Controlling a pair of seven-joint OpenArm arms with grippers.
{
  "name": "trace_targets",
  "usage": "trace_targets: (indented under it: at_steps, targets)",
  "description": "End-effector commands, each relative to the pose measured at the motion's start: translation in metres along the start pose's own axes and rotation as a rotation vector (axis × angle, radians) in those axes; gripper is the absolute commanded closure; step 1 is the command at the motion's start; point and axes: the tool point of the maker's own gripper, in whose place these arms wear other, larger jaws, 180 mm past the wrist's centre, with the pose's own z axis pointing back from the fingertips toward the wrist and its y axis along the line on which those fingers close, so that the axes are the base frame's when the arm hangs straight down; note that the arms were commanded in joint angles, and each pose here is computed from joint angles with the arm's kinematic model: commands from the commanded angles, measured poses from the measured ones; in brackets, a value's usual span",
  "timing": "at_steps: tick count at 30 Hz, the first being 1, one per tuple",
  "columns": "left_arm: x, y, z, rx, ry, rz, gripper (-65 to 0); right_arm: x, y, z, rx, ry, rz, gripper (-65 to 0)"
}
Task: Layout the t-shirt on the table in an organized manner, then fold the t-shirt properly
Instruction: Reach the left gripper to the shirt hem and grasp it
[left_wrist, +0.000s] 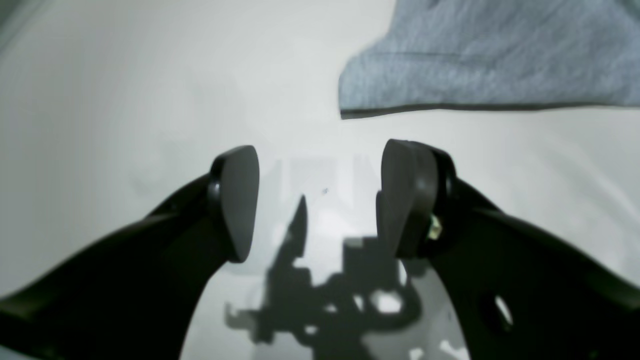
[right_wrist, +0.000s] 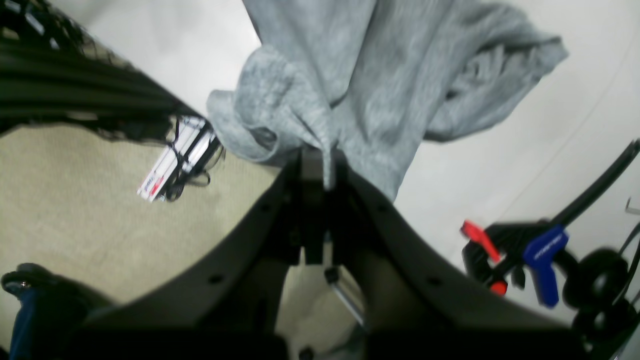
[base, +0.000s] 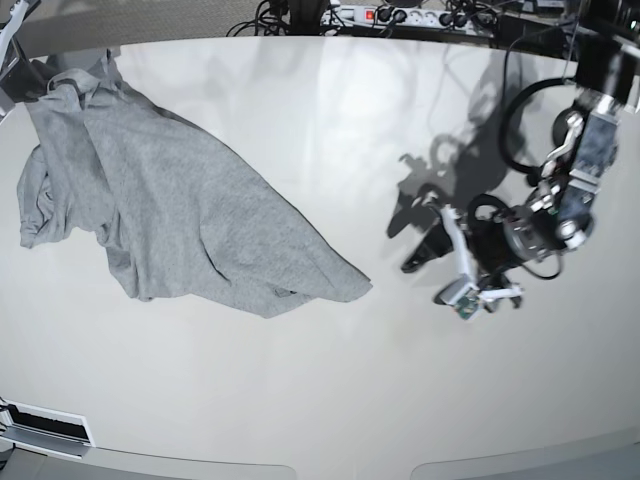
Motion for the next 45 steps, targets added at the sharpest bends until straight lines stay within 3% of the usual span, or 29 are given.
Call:
trace_targets:
  at_steps: [1,6,11,23,26,27,30,34,36,40,45]
  targets:
    - [0.022,0.010,-0.006,0.005,-0.064,-0.006,-39.0,0.006,-0.001,0.003,-0.001,-0.022,0.016,0.0]
    - [0.024,0.010,-0.048,-0.028,-0.054,0.044,-39.0,0.008,-0.002,0.003,-0.008,-0.030,0.004,0.0]
    - [0.025,0.018,-0.075,0.003,-0.050,0.135,-39.0,0.008,-0.003,0.003,-0.013,-0.033,-0.004,0.0]
    - [0.016,-0.011,-0.108,-0.014,-0.058,0.213,-38.5,0.010,-0.004,0.003,-0.017,-0.039,-0.008,0.0]
    - [0.019,-0.002,-0.110,0.051,-0.072,0.224,-33.4,0.009,-0.004,0.003,-0.017,-0.038,-0.008,0.0]
    - [0.019,0.001,-0.111,0.071,-0.071,0.227,-29.0,0.009,-0.004,0.003,-0.017,-0.039,-0.008,0.0]
    - [0.017,0.003,-0.111,0.097,-0.059,0.234,0.0,0.011,-0.004,0.003,-0.018,-0.049,-0.008,0.0]
    - [0.022,0.009,-0.107,0.104,-0.064,0.216,0.0,0.021,-0.008,0.003,-0.032,-0.091,-0.001,0.0]
    - [0.037,0.017,-0.099,0.106,-0.108,0.202,0.0,0.029,-0.015,0.003,-0.053,-0.117,0.007,0.0]
    - [0.069,0.018,-0.078,0.019,-0.128,0.179,0.0,0.044,-0.026,0.004,-0.092,-0.167,0.007,0.0]
    - [0.103,0.035,-0.046,0.037,-0.134,0.119,0.0,0.065,-0.039,0.008,-0.134,-0.250,-0.018,0.0]
